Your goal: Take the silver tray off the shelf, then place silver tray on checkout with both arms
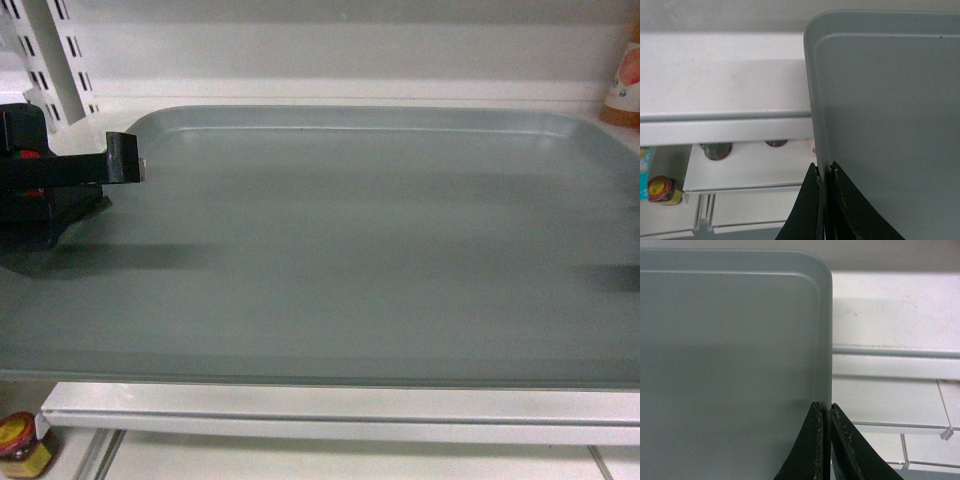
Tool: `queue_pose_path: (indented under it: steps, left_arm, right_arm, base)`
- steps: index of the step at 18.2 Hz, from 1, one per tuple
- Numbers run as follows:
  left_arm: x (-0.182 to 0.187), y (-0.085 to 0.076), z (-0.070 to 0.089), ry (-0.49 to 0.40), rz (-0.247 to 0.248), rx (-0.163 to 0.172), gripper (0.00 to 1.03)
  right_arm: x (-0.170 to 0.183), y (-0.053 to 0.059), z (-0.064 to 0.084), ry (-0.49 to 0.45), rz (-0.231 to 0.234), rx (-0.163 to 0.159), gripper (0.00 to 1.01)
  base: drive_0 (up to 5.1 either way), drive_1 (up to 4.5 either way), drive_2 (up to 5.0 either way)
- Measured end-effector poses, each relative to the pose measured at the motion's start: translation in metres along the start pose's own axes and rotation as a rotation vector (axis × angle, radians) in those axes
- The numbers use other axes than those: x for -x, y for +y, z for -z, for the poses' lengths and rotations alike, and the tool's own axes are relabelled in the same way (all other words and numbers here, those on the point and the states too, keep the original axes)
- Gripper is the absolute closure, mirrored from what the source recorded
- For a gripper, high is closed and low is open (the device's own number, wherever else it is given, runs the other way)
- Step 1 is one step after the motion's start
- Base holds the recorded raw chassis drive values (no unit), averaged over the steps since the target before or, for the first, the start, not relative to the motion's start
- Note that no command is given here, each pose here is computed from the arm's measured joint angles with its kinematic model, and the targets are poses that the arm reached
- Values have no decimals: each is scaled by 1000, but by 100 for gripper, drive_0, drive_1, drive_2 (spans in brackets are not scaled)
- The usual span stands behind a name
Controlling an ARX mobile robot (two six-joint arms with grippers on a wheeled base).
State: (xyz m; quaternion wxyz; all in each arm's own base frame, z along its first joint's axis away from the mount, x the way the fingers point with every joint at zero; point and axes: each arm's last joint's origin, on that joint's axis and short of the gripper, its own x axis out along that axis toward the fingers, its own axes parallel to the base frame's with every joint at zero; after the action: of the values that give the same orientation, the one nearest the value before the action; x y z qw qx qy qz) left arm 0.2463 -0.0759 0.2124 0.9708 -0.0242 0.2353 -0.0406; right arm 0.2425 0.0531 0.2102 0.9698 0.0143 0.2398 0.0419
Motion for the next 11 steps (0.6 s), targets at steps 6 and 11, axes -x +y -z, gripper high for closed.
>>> queue_pose_path:
  steps: [6, 11]
  left_arm:
    - [0, 0, 0, 0, 0, 0, 100]
    - [0, 0, 0, -1, -2, 1, 100]
  right_arm:
    - [0, 0, 0, 5, 1, 1, 99]
    - [0, 0, 0, 1, 0, 1, 99]
  base:
    - [-3, -415, 409]
    - [5, -407, 417]
